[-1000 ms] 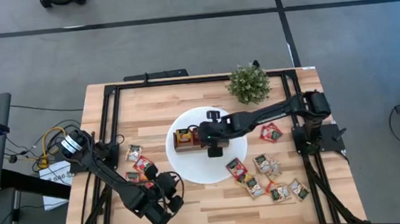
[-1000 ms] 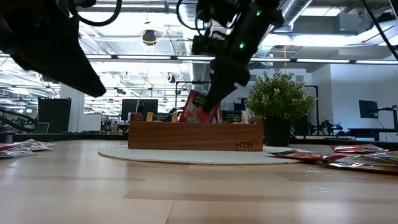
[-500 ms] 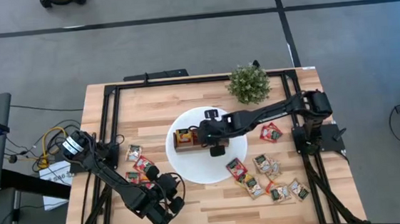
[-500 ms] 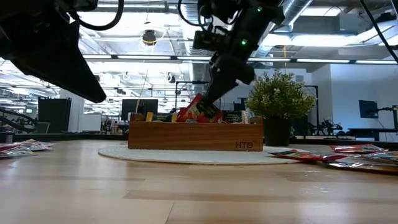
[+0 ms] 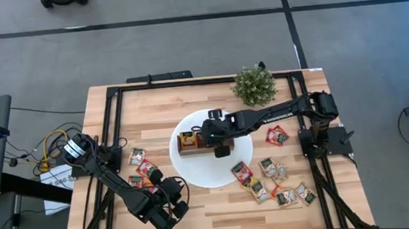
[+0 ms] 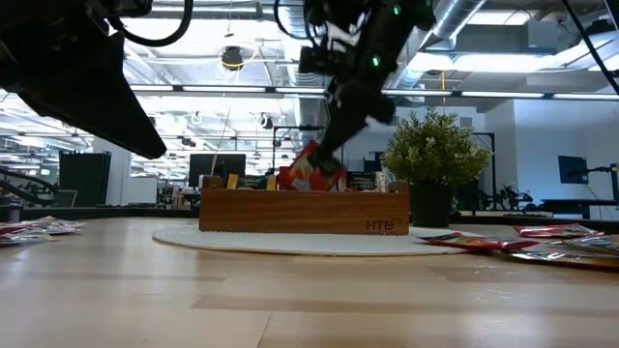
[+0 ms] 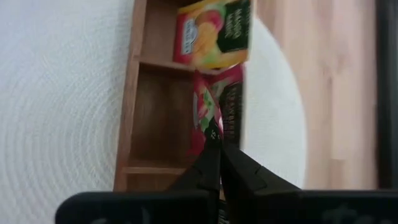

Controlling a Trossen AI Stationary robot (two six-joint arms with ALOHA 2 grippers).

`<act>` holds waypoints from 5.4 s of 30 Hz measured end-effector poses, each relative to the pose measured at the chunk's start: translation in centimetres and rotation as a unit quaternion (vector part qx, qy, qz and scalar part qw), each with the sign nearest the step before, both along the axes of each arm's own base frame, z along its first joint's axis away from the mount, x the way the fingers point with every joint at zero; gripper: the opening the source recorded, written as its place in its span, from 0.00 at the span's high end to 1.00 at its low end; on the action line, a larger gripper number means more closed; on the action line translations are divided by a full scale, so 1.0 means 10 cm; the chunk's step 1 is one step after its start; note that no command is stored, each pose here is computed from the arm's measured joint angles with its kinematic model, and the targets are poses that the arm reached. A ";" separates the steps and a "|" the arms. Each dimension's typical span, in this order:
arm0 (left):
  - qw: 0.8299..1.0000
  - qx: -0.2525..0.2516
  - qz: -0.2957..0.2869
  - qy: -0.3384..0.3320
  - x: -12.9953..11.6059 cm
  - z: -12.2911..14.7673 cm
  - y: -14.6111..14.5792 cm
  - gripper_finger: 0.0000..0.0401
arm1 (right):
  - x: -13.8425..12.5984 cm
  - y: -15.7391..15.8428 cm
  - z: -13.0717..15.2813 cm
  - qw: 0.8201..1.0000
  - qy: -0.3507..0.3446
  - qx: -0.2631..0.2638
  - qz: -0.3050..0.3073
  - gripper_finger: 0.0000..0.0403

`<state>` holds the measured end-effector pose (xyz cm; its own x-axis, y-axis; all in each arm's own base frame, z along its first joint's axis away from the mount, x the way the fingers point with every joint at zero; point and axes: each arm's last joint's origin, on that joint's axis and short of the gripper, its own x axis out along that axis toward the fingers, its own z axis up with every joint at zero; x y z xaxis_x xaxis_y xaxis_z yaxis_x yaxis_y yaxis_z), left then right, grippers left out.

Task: Pick & Place Tea
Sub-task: Put the red tea bag into the middle section of the wooden organizer, then adjust the brown tea bag in the right section of the wooden organizer

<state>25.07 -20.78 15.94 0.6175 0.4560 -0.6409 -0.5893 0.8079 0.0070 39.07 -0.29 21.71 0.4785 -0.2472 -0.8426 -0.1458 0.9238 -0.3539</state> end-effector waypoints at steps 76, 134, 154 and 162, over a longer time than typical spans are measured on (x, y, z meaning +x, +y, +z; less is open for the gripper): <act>0.998 0.051 0.005 -0.032 0.20 0.08 0.16 0.81 | -1.00 0.04 -0.01 0.970 -0.220 0.099 0.001 0.90; 0.999 0.020 0.001 -0.038 0.21 0.08 0.12 0.81 | -0.65 0.13 0.52 0.977 -0.163 0.123 0.055 0.99; 0.998 0.034 0.005 -0.044 0.21 0.08 0.13 0.81 | -0.51 0.40 -0.35 0.996 -0.012 0.079 -0.040 1.00; 0.998 0.032 0.005 -0.044 0.21 0.08 0.13 0.81 | -0.52 0.25 -0.36 0.995 0.000 0.077 -0.063 1.00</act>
